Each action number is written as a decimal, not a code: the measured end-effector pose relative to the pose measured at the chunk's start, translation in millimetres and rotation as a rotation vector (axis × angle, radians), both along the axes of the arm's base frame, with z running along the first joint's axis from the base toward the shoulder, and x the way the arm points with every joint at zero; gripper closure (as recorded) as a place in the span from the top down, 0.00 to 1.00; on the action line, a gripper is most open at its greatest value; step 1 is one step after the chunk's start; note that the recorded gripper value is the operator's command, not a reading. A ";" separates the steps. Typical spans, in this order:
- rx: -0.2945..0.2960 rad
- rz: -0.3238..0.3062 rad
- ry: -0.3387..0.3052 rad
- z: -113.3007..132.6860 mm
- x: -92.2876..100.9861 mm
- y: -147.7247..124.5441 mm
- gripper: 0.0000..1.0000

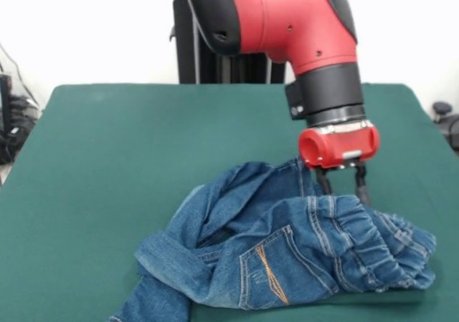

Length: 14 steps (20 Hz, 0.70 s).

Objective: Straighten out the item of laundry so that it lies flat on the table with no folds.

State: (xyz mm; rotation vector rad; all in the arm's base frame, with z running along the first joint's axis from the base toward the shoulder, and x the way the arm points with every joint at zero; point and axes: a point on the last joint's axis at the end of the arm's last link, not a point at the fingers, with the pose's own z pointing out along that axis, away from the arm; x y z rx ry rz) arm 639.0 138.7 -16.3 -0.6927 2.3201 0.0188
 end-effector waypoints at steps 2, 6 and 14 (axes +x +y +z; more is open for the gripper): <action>0.022 -0.004 -0.035 -0.3 1.7 4.3 1.00; 0.031 -0.017 -0.054 0.7 5.0 -2.4 1.00; 0.025 -0.056 -0.075 11.6 16.3 -29.7 1.00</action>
